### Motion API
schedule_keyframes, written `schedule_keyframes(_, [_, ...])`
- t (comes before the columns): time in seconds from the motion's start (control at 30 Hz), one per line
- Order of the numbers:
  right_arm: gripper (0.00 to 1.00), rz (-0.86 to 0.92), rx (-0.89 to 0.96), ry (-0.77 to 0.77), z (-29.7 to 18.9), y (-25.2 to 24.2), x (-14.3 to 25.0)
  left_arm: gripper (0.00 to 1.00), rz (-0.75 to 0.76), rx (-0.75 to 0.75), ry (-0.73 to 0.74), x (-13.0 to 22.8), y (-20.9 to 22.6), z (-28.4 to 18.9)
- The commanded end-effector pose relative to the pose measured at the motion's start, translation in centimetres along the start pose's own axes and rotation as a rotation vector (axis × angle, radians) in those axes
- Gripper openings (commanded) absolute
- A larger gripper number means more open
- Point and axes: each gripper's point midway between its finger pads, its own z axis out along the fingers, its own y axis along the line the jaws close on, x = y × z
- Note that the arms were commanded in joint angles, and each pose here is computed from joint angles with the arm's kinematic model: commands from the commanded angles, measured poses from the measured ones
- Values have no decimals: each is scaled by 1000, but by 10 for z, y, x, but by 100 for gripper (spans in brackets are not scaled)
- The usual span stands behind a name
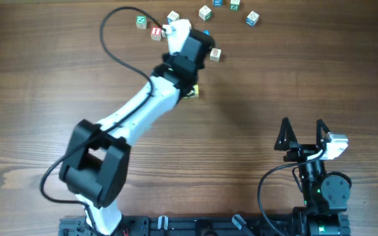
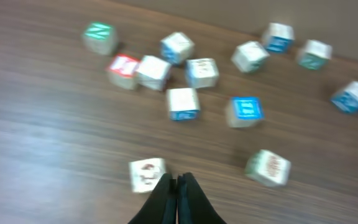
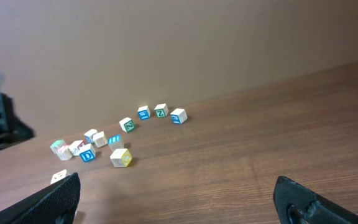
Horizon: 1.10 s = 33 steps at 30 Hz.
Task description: Form a horizontal line
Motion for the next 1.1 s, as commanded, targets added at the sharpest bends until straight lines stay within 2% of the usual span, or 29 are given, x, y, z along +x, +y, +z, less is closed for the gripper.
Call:
schedule_keyframes(0.0, [100,-17,-10,-6,0,1,-1,8,-36,-57,22,-16,38,3])
schedule_keyframes(0.23, [100,-18,-10,-6,0,1,-1,9,-128,15,195,-9,78,22])
schedule_keyframes(0.4, [100,-18,-10,-6,0,1,-1,10,-198,-29,338,7,126,26])
schedule_keyframes(0.47, [100,-17,-10,-6,0,2,-1,15,-212,-74,399,18,145,22])
schedule_keyframes(0.57, [100,-17,-11,-11,0,2,-3,31,-215,-121,458,29,162,17])
schedule_keyframes(0.7, [100,-16,-15,-10,0,3,-2,39,-149,-117,485,34,166,14])
schedule_keyframes(0.83, [100,0,-7,-47,-1,2,-11,41,-106,10,530,40,143,11])
schedule_keyframes(0.87, [100,47,-22,-87,-1,5,-21,43,-98,29,538,41,139,10])
schedule_keyframes(0.97, [100,349,-80,-156,-4,12,-41,45,-81,52,544,43,133,9])
schedule_keyframes(1.07, [100,312,-161,-183,-5,27,-52,45,-78,61,533,41,130,10])
